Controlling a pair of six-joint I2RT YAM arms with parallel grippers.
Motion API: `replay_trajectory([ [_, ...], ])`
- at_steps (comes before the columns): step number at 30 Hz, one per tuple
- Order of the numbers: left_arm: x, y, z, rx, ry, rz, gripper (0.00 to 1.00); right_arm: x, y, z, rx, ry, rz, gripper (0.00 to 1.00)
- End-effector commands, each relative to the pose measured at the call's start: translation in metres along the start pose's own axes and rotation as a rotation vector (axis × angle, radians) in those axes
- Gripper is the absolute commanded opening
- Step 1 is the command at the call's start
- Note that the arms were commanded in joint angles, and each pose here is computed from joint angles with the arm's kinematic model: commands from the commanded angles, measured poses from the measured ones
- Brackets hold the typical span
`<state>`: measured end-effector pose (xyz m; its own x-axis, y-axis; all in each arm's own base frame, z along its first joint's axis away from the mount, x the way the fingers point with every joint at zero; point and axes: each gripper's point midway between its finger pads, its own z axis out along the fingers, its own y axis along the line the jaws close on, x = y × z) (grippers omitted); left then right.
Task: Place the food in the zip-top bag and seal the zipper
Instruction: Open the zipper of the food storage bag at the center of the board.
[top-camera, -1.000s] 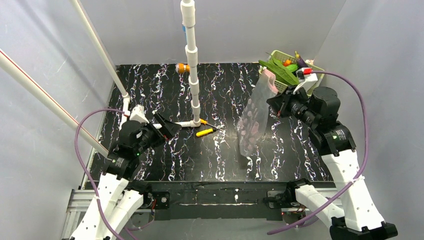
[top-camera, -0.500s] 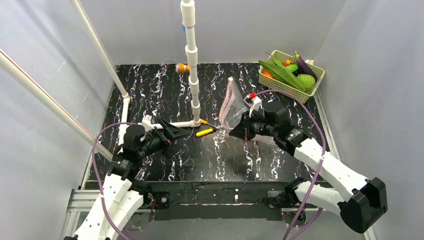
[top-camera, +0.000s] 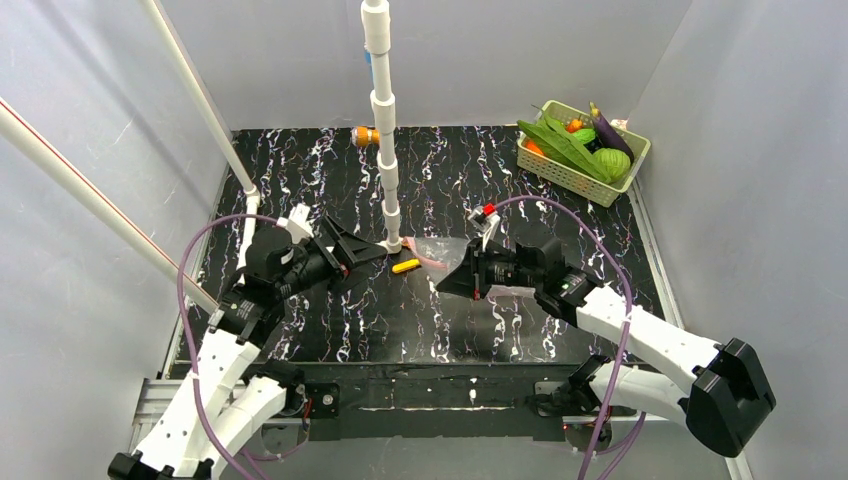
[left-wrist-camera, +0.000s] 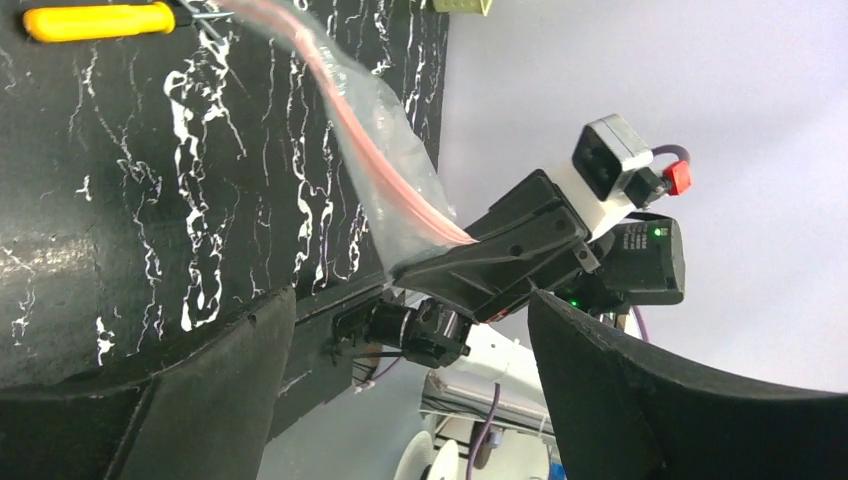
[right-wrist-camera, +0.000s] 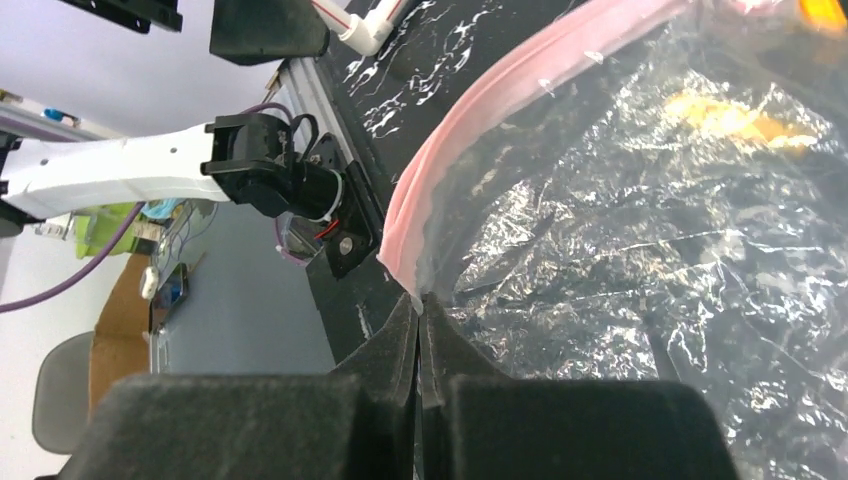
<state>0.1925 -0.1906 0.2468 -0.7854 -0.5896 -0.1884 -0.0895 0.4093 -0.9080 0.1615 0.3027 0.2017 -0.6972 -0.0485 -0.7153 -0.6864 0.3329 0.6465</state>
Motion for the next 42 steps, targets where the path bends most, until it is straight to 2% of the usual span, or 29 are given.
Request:
replay_trajectory([
  [1, 0.002, -0.005, 0.005, -0.028, -0.006, 0.078, 0.83, -0.009, 0.02, 0.003, -0.079, -0.039, -0.051, 0.01],
  [5, 0.025, 0.004, 0.029, -0.063, 0.066, 0.073, 0.72, -0.006, 0.023, 0.005, -0.093, -0.029, -0.048, 0.01],
  [10, 0.025, 0.01, 0.038, -0.042, 0.008, 0.011, 0.65, 0.001, 0.027, 0.003, -0.1, -0.019, -0.048, 0.01],
  [14, 0.025, 0.012, 0.044, -0.019, 0.004, -0.03, 0.57, 0.009, 0.031, 0.001, -0.122, 0.0, -0.069, 0.01],
  [16, 0.026, 0.018, 0.047, -0.027, 0.0, -0.077, 0.56, 0.011, 0.033, 0.001, -0.128, 0.005, -0.086, 0.01],
  [19, 0.022, 0.031, 0.052, -0.023, -0.047, -0.21, 0.49, 0.011, 0.036, 0.001, -0.132, 0.002, -0.1, 0.01],
  [22, 0.014, 0.028, 0.055, 0.069, -0.099, -0.289, 0.49, 0.011, 0.038, 0.001, -0.141, 0.0, -0.106, 0.01],
  [28, 0.021, 0.035, 0.065, 0.026, -0.051, -0.286, 0.44, 0.013, 0.041, 0.003, -0.147, 0.009, -0.111, 0.01],
  [37, 0.013, 0.039, 0.064, 0.028, -0.101, -0.309, 0.48, 0.012, 0.043, 0.003, -0.147, 0.011, -0.122, 0.01],
  [42, 0.018, 0.04, 0.072, 0.021, -0.068, -0.317, 0.47, 0.011, 0.044, 0.003, -0.148, 0.013, -0.123, 0.01],
])
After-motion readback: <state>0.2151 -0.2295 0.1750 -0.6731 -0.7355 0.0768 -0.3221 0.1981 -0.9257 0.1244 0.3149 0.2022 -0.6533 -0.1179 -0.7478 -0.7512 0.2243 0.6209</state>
